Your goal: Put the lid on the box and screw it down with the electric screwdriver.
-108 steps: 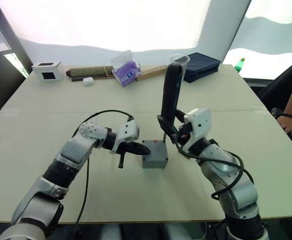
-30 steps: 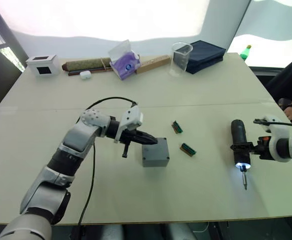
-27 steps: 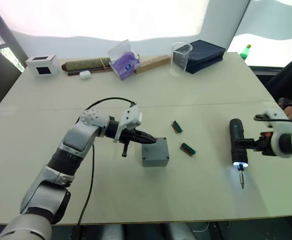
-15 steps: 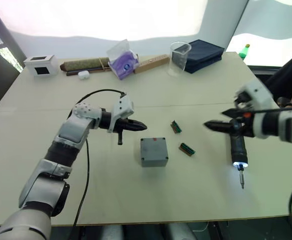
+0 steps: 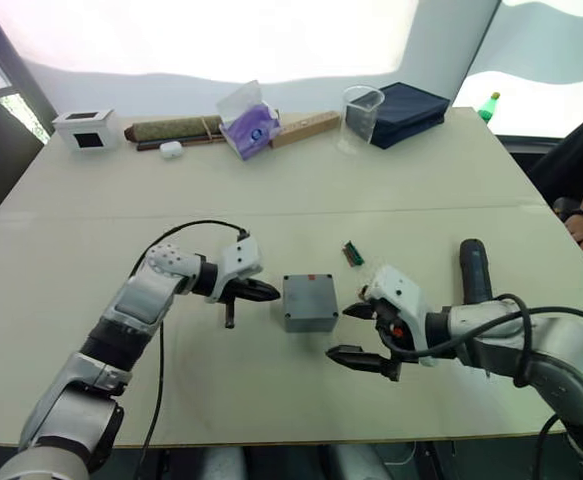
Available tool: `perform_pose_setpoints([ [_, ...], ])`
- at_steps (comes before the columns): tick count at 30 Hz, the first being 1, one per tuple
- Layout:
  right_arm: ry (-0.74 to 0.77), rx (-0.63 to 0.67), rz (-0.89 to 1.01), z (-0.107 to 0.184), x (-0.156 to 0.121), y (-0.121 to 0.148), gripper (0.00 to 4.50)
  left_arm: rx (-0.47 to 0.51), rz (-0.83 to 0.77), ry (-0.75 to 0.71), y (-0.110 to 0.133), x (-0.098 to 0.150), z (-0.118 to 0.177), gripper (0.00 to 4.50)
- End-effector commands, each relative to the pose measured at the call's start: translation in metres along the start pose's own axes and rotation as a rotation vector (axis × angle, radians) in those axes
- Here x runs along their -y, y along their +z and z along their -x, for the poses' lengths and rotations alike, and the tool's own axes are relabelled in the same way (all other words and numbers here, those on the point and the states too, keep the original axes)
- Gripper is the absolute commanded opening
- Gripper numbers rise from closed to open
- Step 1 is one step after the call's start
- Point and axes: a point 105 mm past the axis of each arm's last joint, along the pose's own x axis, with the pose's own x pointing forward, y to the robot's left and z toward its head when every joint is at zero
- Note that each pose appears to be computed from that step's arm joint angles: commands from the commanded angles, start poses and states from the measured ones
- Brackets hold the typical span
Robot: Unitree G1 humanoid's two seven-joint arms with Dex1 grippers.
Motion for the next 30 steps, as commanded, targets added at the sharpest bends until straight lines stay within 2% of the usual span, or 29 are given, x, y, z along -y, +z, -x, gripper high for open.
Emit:
perform_pose_setpoints([
  [1, 0.064, 0.029, 0.025, -0.01, -0.009, 0.004, 4.42, 0.032, -0.046, -0.018, 0.014, 0.001, -0.009, 0.0],
  [6, 0.136, 0.056, 0.001, -0.013, -0.021, 0.008, 4.42, 0.045, -0.067, 0.021, 0.021, -0.015, -0.016, 0.0],
  [9, 0.105, 0.058, -0.008, -0.003, -0.019, 0.006, 4.42, -0.011, -0.084, 0.06, 0.009, -0.028, -0.007, 0.0],
  [13, 0.028, 0.022, 0.051, 0.011, -0.009, 0.002, 4.42, -0.08, -0.084, 0.065, -0.009, -0.031, 0.007, 0.0],
  [15, -0.016, -0.005, 0.096, 0.016, -0.002, -0.001, 4.42, -0.102, -0.073, 0.043, -0.016, -0.027, 0.011, 0.0],
  [20, -0.093, -0.036, 0.213, 0.013, 0.021, 0.0, 4.42, -0.138, -0.025, -0.078, -0.028, 0.004, 0.019, 0.0],
  [25, -0.069, -0.034, 0.262, 0.0, 0.025, 0.001, 4.42, -0.12, 0.018, -0.101, -0.028, 0.018, 0.021, 0.0],
  [30, 0.01, -0.012, 0.288, -0.018, 0.018, 0.006, 4.42, -0.079, 0.042, -0.101, -0.037, 0.028, 0.006, 0.0],
])
